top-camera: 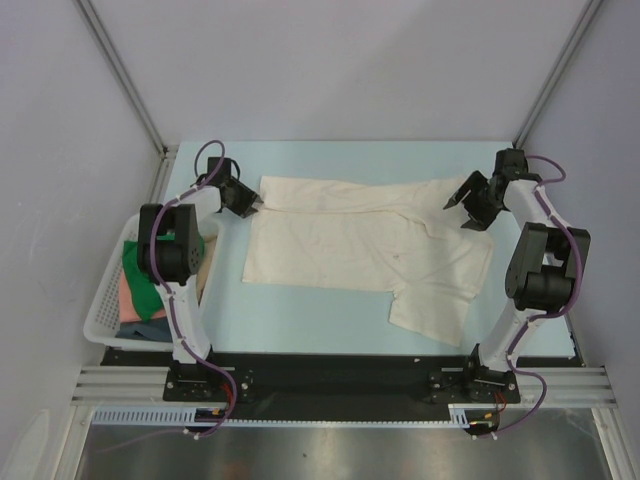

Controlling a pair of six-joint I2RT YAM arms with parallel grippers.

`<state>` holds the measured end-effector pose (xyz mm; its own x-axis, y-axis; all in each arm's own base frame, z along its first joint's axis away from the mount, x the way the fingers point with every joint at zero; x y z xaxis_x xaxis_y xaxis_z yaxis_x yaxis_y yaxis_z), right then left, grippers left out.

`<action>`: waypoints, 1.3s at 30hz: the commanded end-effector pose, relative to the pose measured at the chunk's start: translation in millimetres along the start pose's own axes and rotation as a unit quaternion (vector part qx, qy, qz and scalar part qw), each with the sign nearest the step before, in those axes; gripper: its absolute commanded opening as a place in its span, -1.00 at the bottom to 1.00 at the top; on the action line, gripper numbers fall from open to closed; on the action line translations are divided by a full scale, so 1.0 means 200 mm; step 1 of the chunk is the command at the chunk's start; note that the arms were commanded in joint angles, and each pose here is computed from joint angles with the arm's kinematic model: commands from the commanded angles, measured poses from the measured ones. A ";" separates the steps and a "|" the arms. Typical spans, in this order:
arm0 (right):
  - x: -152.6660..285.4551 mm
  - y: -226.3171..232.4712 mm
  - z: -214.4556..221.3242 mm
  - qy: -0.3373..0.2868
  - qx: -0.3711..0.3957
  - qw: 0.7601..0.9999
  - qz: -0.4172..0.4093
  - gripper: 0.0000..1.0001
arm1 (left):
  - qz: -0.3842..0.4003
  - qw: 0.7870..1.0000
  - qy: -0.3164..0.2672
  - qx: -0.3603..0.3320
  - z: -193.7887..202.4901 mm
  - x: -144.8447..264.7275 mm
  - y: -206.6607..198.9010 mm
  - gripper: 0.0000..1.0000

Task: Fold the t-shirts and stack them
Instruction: Flatten the tshirt out

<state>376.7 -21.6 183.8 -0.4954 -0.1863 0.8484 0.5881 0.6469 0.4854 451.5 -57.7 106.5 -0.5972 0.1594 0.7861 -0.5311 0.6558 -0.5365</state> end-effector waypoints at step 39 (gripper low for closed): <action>-0.19 -0.31 -0.09 0.044 -0.031 0.997 0.050 -0.30 | 0.030 0.994 -0.013 -0.101 -0.10 0.10 -0.22 -0.99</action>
<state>363.6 -60.8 116.4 -0.3425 -0.2052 0.9168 0.7018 0.5929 0.3949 467.3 -66.9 127.6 -0.5956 0.1703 0.7850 -0.4310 0.7569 -0.4912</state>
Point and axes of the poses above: each gripper's point midway between its finger pads, its own x axis back along the fingers, its own y axis along the line the jaws close on, z = x × y, the point moved 10 cm from there along x, back along the fingers, and after that the axes turned 6 degrees about -x, right-handed, at the moved point
